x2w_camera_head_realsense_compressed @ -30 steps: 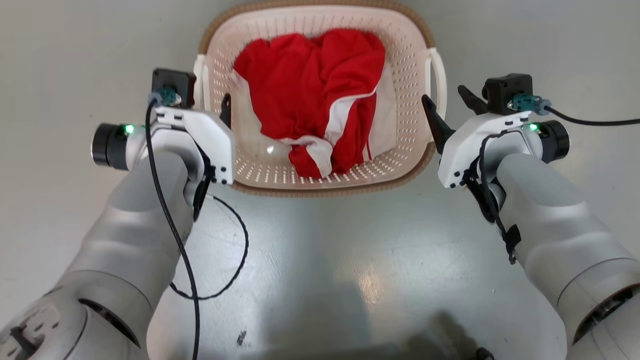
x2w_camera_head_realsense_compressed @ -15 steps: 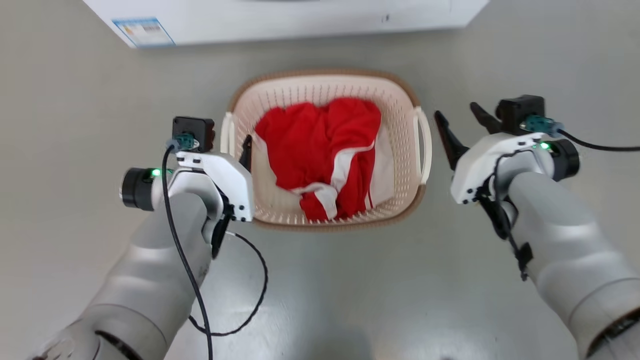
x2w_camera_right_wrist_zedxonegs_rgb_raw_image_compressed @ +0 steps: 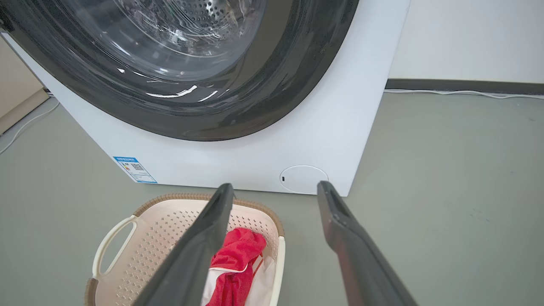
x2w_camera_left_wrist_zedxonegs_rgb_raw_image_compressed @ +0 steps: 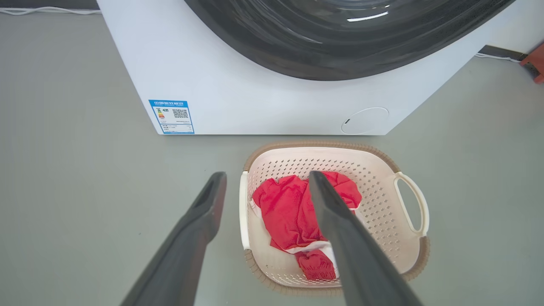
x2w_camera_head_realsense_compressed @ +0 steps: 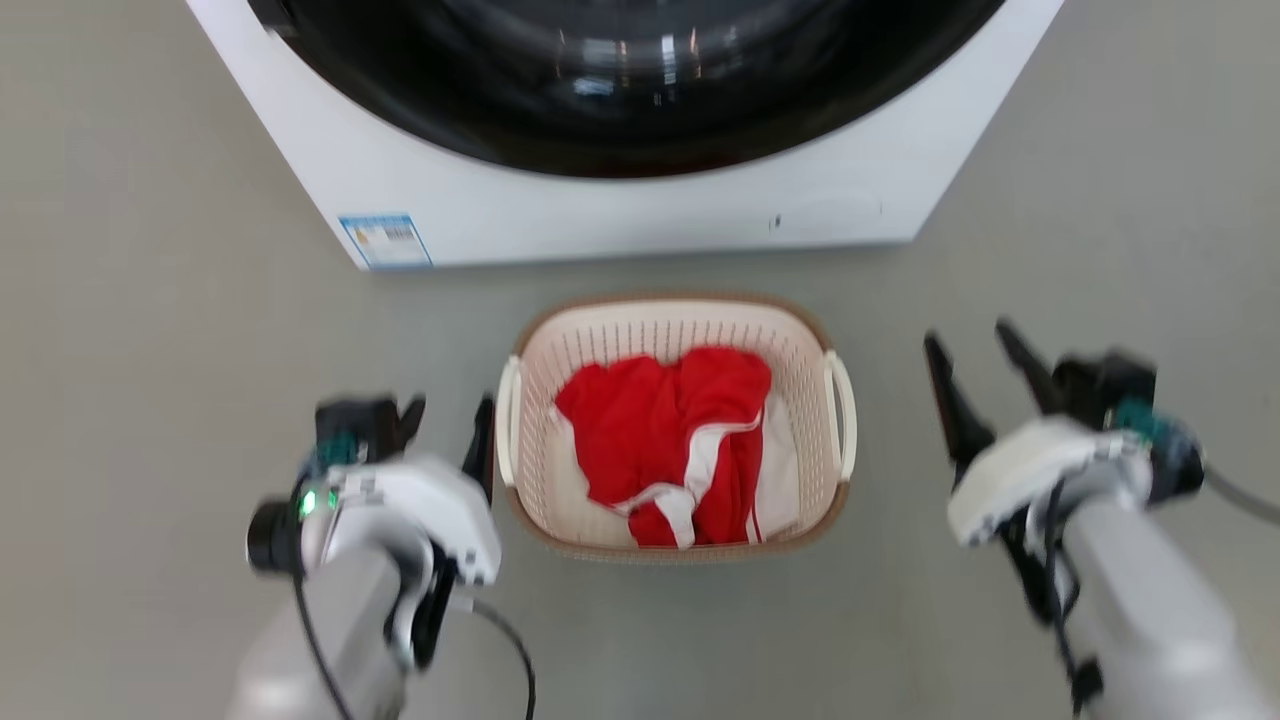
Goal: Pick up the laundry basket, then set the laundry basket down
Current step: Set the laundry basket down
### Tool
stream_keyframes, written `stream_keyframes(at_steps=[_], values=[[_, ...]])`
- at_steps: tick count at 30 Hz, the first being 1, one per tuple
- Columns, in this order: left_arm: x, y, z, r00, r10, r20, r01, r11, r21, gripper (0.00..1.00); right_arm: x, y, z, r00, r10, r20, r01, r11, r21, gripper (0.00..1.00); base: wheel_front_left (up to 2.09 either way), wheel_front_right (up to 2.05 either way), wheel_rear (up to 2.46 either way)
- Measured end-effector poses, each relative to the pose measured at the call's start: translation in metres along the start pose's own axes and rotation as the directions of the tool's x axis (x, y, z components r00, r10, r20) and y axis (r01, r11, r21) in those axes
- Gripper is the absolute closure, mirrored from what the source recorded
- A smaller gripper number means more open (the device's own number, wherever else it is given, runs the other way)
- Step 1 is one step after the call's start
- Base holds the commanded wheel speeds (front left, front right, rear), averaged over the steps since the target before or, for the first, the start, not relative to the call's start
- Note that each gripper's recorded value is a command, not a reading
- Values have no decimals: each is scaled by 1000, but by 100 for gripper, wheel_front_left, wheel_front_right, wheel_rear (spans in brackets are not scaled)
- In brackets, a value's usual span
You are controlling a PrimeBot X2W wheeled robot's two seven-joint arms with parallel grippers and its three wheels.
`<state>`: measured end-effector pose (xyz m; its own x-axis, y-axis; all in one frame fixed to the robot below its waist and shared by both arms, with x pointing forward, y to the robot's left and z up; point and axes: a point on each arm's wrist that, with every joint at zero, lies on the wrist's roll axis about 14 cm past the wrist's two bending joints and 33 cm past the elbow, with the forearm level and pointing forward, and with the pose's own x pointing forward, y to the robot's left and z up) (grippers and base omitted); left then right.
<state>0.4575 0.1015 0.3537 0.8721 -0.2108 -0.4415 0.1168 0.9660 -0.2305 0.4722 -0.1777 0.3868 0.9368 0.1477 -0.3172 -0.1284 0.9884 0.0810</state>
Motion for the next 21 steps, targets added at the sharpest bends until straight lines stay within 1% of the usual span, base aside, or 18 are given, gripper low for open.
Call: stream_keyframes(at_steps=[5, 6, 10, 12, 21], values=[[-36, 5, 6, 998, 23, 65, -21, 999, -25, 0, -34, 10, 9, 998, -9, 65, 10, 1000, -10, 0, 0, 0, 0], [-36, 5, 6, 998, 23, 65, -21, 999, -25, 0, -34, 10, 9, 998, -9, 65, 10, 1000, -10, 0, 0, 0, 0], [-60, 8, 13, 991, 42, 125, -37, 998, -42, 0, -55, 12, 23, 991, -17, 130, 21, 999, -28, 0, 0, 0, 0], [-71, 9, 15, 988, 47, 150, -42, 999, -34, 0, -66, 15, 26, 988, -18, 150, 23, 999, -26, 0, 0, 0, 0], [-111, -1, 25, 965, 45, 260, -34, 998, -46, 0, -112, 11, 23, 978, -63, 198, 63, 998, 6, 0, 0, 0, 0]])
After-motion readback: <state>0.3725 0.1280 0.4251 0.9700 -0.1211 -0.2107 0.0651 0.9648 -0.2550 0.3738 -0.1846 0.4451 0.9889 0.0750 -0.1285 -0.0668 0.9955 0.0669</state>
